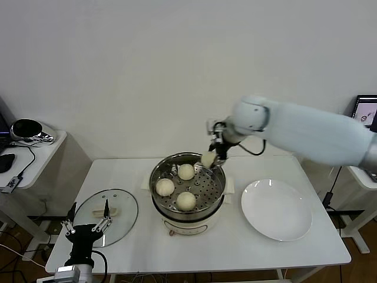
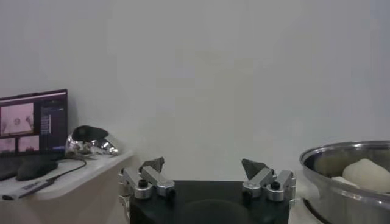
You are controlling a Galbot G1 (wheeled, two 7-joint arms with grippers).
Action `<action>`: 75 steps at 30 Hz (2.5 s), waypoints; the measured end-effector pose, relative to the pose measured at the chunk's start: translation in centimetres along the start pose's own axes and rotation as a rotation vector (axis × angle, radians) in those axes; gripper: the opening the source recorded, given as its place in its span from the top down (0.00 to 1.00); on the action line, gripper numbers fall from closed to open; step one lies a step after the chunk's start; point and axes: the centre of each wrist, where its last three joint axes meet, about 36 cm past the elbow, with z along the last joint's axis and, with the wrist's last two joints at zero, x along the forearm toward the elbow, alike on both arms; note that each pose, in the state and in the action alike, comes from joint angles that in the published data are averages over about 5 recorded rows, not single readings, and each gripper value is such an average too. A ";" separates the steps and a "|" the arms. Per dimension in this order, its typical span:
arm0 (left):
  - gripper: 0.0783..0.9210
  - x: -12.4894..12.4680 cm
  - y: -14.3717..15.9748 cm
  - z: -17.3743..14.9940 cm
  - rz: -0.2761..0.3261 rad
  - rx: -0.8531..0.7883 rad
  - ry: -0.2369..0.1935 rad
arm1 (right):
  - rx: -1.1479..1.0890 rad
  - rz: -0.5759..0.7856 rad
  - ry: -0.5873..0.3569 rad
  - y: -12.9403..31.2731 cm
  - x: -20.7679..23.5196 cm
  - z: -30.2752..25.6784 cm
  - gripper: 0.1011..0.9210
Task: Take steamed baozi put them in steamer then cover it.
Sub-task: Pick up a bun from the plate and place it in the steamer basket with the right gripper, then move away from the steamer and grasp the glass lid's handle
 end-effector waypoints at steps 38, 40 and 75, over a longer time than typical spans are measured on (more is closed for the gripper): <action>0.12 -0.6 0.5 0.5 -0.005 0.012 0.007 | 0.041 -0.004 0.003 2.1 -3.5 0.7 0.12; 0.12 -0.6 0.5 0.6 -0.004 0.014 0.010 | 0.031 0.031 -0.042 2.5 -2.7 1.5 0.12; 0.12 -1.0 8.9 8.9 0.100 -0.937 0.049 | -0.916 1.148 -0.813 33.1 -8.6 24.0 0.12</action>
